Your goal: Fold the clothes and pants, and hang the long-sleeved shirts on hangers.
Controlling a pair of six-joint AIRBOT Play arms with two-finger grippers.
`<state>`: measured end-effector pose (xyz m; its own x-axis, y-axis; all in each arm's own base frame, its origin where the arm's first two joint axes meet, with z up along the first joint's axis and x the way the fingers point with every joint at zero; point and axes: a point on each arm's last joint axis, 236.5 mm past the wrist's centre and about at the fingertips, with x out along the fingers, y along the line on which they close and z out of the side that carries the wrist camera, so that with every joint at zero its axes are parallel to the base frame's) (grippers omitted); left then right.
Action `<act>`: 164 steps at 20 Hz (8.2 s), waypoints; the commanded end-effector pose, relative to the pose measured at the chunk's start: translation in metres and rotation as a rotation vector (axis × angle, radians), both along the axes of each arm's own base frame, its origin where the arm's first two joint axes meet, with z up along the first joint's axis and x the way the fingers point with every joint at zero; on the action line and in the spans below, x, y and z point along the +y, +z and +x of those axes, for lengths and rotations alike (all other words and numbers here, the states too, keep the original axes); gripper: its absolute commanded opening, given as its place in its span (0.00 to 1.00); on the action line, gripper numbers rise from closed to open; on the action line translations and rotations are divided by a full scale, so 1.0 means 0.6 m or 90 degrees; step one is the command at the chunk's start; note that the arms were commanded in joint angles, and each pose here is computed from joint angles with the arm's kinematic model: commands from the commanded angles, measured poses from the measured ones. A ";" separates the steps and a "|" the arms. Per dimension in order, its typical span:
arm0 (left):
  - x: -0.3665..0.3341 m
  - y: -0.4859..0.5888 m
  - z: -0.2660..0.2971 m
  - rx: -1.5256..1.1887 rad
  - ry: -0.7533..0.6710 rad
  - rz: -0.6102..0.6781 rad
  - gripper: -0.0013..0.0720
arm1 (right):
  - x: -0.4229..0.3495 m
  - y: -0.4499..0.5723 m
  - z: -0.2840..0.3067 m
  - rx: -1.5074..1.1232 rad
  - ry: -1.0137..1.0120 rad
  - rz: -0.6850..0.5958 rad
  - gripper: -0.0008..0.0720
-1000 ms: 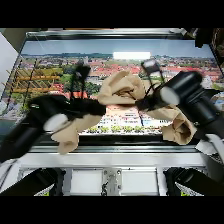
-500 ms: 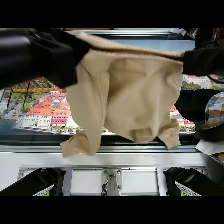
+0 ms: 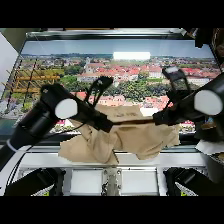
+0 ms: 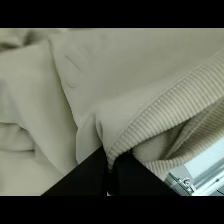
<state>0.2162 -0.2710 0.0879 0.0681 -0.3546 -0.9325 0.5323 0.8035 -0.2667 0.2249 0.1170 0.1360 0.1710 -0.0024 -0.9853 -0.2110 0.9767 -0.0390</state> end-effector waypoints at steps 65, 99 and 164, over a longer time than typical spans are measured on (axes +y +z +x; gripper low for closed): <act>0.649 -0.003 0.240 -0.193 0.558 0.162 0.97 | 0.035 -0.078 -0.015 0.012 -0.010 0.007 0.04; 0.911 -0.351 0.445 -0.085 0.514 0.354 0.52 | 0.036 -0.081 -0.014 0.015 -0.010 0.004 0.04; 0.266 -0.087 -0.094 0.042 -0.545 -0.056 0.04 | 0.036 -0.081 -0.014 0.015 -0.010 0.004 0.04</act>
